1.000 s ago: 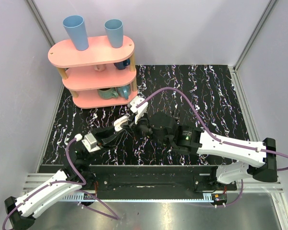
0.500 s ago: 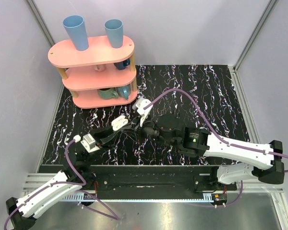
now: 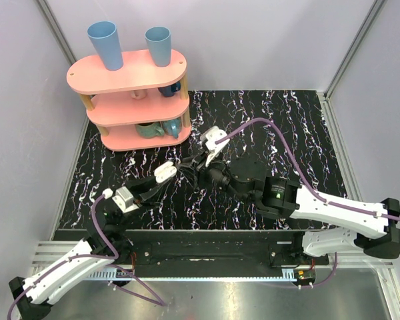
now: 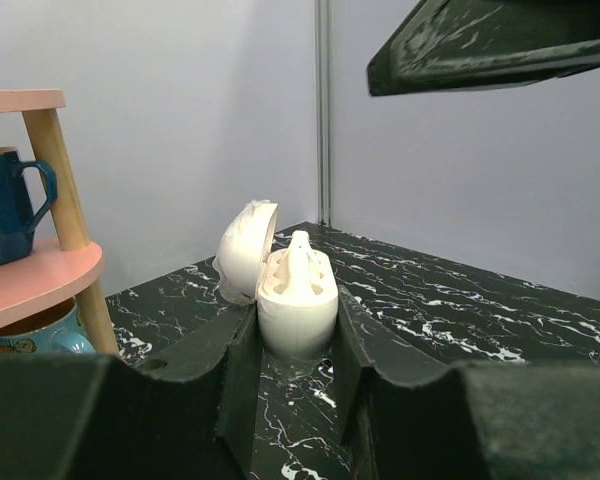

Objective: Insert the wireless bluetooth earbuds into the charging case
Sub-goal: Close the charging case with the earbuds.

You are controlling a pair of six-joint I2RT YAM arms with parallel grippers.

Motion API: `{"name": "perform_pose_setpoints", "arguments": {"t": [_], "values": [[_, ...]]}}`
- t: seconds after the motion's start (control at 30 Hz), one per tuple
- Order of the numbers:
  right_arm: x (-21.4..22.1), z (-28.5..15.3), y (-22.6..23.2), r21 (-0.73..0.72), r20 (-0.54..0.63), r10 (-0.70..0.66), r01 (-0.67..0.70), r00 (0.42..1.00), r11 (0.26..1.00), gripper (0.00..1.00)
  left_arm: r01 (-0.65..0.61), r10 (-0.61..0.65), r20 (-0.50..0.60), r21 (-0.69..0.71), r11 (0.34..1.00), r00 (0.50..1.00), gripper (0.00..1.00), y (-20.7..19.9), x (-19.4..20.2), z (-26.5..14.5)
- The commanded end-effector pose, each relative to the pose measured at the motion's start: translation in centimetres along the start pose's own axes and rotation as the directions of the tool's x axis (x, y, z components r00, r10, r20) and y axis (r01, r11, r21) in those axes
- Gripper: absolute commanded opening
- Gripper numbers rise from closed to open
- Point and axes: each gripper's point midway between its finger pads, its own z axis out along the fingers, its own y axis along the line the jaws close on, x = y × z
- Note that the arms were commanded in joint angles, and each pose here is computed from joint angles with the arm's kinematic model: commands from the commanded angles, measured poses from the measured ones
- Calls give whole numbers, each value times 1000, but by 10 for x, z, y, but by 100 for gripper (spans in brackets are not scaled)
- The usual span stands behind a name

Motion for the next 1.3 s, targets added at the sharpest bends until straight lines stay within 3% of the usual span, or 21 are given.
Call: {"name": "perform_pose_setpoints", "arguments": {"t": [0.0,0.43,1.27], "values": [[-24,11,-9,29,52,34,-36,998,999,37,-7,6,72,11,1000,997,0,-1,-32,4],[-18,33,9,-128,-35,152,-156,988,979,41,25,-30,29,144,989,999,0,-26,-29,9],[10,50,13,-116,-123,215,-230,969,966,44,36,-42,21,223,974,999,0,-40,-33,9]]}}
